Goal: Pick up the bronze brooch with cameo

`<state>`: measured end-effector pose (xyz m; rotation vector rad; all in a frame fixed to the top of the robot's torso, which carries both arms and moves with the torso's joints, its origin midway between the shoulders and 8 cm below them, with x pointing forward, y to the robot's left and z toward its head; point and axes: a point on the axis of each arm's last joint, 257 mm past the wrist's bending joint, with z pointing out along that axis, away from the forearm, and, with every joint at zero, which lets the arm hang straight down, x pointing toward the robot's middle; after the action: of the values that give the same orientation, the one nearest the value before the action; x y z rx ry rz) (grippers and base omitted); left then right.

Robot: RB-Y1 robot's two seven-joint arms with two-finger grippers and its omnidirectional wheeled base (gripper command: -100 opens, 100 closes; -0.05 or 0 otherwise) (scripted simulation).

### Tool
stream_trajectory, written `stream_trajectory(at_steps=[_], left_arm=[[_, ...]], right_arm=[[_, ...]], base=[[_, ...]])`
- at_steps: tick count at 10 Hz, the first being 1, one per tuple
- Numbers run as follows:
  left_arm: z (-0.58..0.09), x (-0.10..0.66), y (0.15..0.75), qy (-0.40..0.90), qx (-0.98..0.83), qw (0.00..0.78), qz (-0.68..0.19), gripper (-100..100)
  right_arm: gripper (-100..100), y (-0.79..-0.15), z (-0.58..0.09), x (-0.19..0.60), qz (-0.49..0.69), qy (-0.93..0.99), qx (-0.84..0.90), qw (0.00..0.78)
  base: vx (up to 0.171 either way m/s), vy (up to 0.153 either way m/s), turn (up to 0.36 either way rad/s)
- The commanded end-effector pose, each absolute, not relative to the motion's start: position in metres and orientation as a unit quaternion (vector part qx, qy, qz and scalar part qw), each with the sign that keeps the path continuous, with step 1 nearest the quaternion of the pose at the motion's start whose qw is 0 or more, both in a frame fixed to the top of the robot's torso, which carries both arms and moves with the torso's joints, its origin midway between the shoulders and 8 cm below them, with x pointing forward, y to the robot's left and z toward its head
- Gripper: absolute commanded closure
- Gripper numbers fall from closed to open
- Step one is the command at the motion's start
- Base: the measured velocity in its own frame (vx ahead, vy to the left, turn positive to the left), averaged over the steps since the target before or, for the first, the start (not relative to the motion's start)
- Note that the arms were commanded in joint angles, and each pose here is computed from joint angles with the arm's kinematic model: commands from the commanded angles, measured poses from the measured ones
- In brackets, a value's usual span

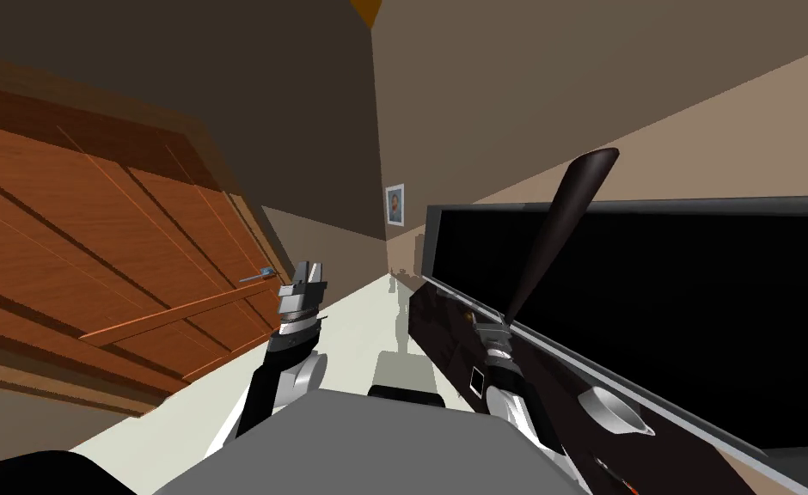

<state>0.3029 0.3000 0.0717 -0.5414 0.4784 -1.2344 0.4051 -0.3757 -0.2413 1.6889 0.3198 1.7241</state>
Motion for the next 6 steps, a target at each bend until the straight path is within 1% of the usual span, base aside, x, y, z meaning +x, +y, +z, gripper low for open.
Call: stream_trajectory(at_steps=[1, 2, 4, 5, 6], left_arm=[[0.072, 0.303, 0.3, 0.219, -0.248, 0.755, -0.566, 0], [0.072, 0.303, 0.3, 0.219, -0.248, 0.755, -0.566, 0], [0.072, 0.303, 0.3, 0.219, -0.248, 0.755, -0.566, 0], [0.072, 0.303, 0.3, 0.219, -0.248, 0.755, -0.566, 0], [0.072, 0.303, 0.3, 0.219, -0.248, 0.755, -0.566, 0]], right_arm=[[-100, -0.382, -0.261, 0.406, 0.664, 0.088, 0.671, 0.317], [-100, -0.384, -0.266, 0.404, 0.662, 0.082, 0.676, 0.314], [-100, -0.391, -0.29, 0.406, 0.659, 0.033, 0.699, 0.276], [-100, -0.393, -0.298, 0.404, 0.654, 0.028, 0.704, 0.274], [-100, -0.396, -0.307, 0.405, 0.654, 0.0, 0.712, 0.254]], base=[[-0.027, -0.043, 0.224], [-0.016, -0.04, 0.088], [-0.012, -0.049, 0.212], [-0.008, -0.053, 0.065], [-0.007, -0.046, 0.134]])
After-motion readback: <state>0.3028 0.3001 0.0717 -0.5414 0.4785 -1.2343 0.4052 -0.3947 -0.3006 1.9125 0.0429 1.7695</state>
